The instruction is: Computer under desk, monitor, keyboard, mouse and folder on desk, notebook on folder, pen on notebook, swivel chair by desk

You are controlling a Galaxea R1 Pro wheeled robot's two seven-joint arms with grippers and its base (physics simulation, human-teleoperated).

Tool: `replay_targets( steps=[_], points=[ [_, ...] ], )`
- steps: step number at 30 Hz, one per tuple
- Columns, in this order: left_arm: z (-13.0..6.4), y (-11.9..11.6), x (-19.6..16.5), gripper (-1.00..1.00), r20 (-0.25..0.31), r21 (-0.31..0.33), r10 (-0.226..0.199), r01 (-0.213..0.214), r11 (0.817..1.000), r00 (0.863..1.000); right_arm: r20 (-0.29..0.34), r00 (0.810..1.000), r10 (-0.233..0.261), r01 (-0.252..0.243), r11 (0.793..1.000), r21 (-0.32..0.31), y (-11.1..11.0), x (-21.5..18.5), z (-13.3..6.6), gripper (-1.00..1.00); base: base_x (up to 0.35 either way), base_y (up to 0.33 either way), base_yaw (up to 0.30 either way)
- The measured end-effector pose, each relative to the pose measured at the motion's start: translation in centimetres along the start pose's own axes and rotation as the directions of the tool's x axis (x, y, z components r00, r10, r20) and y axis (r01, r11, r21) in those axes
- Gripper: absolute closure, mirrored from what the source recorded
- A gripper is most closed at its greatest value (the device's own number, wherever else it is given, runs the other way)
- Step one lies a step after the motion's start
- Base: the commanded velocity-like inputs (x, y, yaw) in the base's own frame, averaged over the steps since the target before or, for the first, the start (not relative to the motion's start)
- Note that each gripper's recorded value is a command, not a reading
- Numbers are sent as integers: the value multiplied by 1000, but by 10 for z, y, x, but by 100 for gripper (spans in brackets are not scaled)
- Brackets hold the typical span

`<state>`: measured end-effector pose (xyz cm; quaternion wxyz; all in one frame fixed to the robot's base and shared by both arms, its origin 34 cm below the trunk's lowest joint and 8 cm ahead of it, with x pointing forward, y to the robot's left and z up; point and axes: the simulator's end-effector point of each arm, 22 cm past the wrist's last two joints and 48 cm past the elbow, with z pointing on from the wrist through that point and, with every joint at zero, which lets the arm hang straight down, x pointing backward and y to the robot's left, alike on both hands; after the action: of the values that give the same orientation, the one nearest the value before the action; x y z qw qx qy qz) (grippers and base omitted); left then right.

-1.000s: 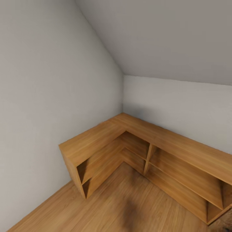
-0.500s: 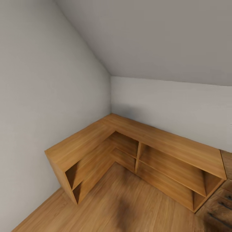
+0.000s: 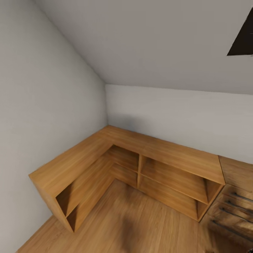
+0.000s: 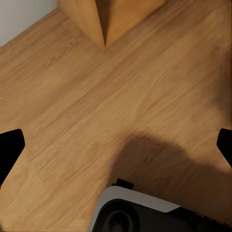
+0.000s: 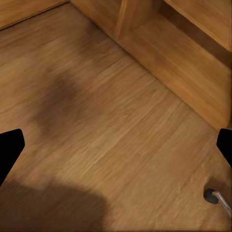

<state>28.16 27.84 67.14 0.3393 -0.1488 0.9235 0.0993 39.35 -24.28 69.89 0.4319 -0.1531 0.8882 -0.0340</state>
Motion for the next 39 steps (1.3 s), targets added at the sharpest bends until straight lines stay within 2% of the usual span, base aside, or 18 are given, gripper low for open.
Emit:
replay_targets(
  steps=[5,19,24,30,39],
  points=[
    [0,0,-1,-100,3,1,-1,1,1000,1000,8,1000,-25,26,999,-23,5,-2,0,-100,231,186,-273],
    [1,-1,-4,-100,11,2,-3,3,1000,1000,18,999,-34,34,999,-28,5,-6,0,-100,252,201,-273],
    [1,-1,-5,-100,13,3,-4,4,1000,1000,21,999,-36,37,999,-35,6,-7,1,-100,64,52,-273],
    [1,-2,-7,-100,17,4,-5,5,1000,1000,26,998,-52,54,995,-79,13,-7,0,-100,13,11,-273],
    [2,-3,-9,-100,23,5,-7,7,1000,1000,31,998,-62,64,994,-89,12,-8,0,-100,2,1,-273]
  ],
)
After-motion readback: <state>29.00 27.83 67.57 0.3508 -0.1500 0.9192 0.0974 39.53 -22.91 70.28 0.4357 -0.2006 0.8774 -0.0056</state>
